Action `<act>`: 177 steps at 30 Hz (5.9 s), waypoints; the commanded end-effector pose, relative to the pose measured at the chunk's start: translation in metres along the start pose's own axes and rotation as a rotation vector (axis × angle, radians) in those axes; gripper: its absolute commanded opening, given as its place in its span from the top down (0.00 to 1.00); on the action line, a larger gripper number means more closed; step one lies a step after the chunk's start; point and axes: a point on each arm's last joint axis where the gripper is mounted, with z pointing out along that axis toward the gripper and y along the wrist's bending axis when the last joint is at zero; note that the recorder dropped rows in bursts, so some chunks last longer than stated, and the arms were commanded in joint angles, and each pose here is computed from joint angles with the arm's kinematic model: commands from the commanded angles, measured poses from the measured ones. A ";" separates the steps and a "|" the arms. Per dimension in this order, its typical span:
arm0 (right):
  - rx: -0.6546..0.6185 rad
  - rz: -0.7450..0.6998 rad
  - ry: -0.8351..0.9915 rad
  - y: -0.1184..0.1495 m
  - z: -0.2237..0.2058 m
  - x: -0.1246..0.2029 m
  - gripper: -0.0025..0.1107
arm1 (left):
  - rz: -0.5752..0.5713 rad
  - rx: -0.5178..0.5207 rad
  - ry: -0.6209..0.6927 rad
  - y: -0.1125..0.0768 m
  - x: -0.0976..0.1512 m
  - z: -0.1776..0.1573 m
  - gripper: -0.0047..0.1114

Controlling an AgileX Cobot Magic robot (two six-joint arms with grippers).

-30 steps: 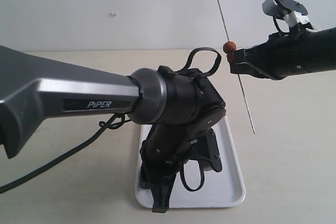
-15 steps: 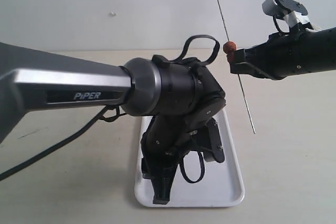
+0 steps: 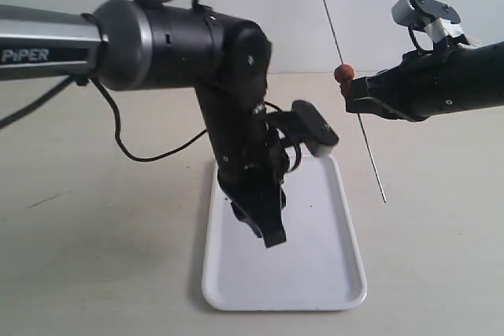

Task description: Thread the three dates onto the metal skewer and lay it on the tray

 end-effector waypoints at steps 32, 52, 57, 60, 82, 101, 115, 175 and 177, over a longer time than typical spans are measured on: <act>0.158 -1.134 0.261 -0.026 -0.003 0.021 0.98 | -0.622 0.469 -0.656 0.137 0.101 -0.075 0.70; -0.030 -1.138 0.261 -0.007 0.002 0.029 0.98 | -0.482 0.395 -0.628 0.137 0.106 -0.072 0.70; -0.086 -1.132 0.261 -0.003 0.001 0.031 0.98 | -0.506 0.387 -0.647 0.144 0.114 -0.074 0.70; -0.109 -1.129 0.261 -0.001 0.001 0.032 0.98 | -0.502 0.395 -0.652 0.142 0.111 -0.074 0.70; -0.082 -1.129 0.259 -0.003 0.001 0.031 0.98 | -0.492 0.414 -0.587 0.128 0.096 -0.068 0.70; -0.121 -1.124 0.260 0.000 0.001 0.033 0.98 | -0.452 0.441 -0.582 0.114 0.080 -0.065 0.70; -0.170 -1.127 0.268 0.003 0.000 0.035 0.98 | -0.392 0.406 -0.592 0.119 0.085 -0.066 0.70; -0.138 -0.907 0.138 0.009 0.003 0.023 0.98 | -0.257 0.451 -0.776 0.100 0.054 -0.076 0.38; -0.114 -0.881 0.121 0.008 0.003 0.020 0.98 | -0.265 0.450 -0.781 0.103 0.057 -0.077 0.38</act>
